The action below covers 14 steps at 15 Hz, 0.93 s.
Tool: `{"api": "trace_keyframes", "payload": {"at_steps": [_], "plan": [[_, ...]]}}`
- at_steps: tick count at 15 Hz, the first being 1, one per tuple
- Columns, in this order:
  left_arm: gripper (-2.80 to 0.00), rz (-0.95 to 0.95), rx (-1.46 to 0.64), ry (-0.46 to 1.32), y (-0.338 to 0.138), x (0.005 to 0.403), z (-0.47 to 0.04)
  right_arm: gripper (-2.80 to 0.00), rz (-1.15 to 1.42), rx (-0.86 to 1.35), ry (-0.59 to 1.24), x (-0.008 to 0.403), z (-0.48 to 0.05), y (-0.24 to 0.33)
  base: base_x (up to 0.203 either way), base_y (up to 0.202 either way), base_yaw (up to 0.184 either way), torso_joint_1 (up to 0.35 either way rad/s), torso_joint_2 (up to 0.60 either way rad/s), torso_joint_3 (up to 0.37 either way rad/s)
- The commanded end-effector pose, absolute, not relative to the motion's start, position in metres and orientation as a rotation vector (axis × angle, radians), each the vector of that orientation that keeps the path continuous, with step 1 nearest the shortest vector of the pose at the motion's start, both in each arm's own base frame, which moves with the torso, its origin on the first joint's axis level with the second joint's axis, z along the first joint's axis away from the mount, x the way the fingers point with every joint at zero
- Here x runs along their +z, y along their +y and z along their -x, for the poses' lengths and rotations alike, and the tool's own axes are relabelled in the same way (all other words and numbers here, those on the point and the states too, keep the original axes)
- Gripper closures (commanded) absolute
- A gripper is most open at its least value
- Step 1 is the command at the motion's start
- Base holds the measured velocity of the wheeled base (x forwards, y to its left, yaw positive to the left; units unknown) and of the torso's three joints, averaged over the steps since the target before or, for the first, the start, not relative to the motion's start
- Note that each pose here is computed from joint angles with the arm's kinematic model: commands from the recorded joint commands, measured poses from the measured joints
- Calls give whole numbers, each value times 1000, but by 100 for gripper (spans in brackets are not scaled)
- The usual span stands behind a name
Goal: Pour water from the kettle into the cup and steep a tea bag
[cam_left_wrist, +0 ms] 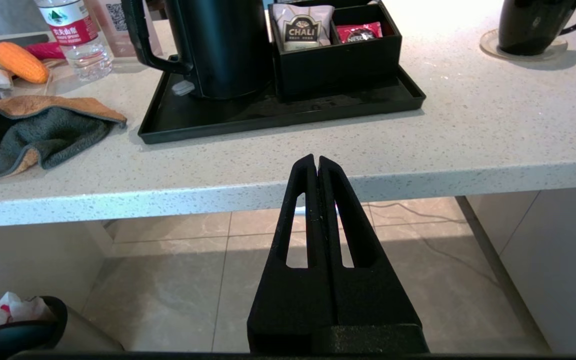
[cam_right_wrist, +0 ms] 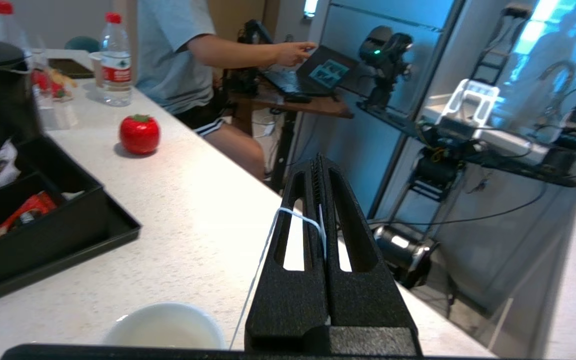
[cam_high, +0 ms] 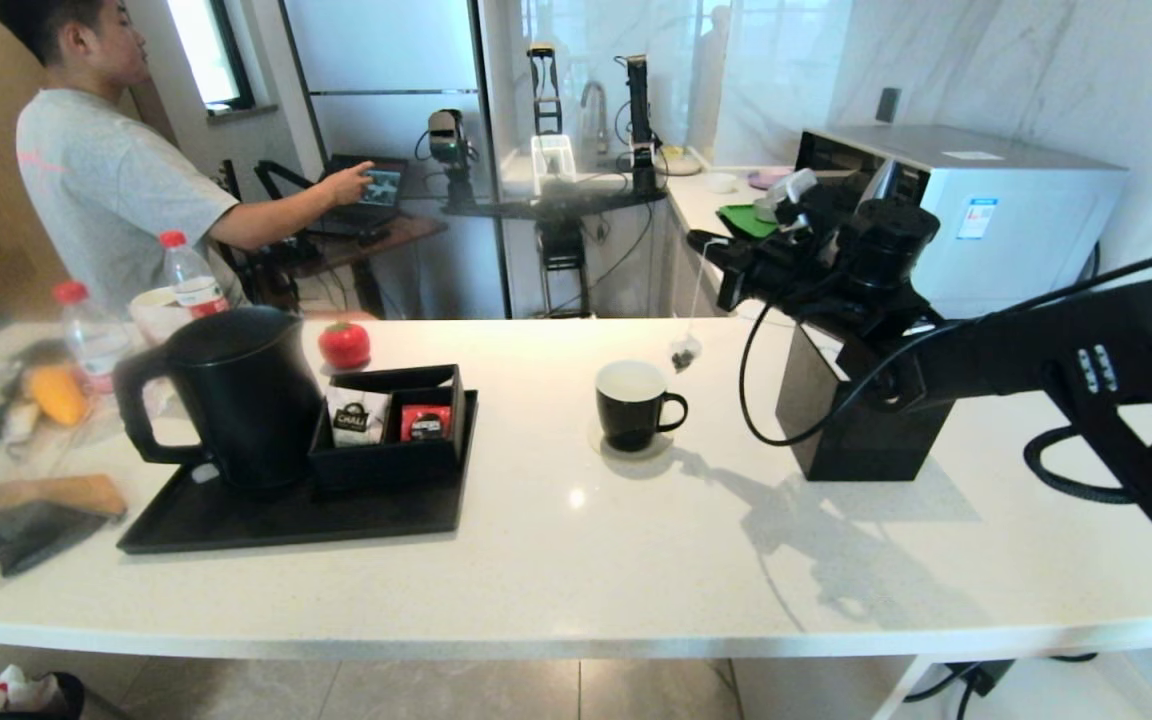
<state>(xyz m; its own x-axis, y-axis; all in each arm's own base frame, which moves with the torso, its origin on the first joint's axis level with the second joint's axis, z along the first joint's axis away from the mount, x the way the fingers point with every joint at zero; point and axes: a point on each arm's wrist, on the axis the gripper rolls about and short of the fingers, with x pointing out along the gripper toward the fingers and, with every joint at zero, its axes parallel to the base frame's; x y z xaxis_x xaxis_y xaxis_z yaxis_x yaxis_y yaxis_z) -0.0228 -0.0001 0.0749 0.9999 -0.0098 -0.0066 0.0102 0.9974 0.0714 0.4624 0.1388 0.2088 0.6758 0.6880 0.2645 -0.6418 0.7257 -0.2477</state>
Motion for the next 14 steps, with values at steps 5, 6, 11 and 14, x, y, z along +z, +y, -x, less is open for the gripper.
{"api": "trace_keyframes", "payload": {"at_steps": [5, 6, 11, 14], "plan": [[0, -72, -10, 6, 0, 75, 23, 0, 182, 618, -457, 262, -465, 77, 0, 0, 0, 0, 0, 0], [0, -72, -11, 6, 0, 75, 23, 0, 189, 594, -463, 268, -463, 66, 0, 0, 0, 0, 0, 0], [0, -72, -9, 6, 0, 75, 23, 0, 219, 486, -466, 279, -460, 13, 0, 0, 0, 0, 0, 0], [0, -72, -11, 6, 0, 75, 23, 0, 219, 457, -437, 272, -457, -1, 0, 0, 0, 0, 0, 0]]}}
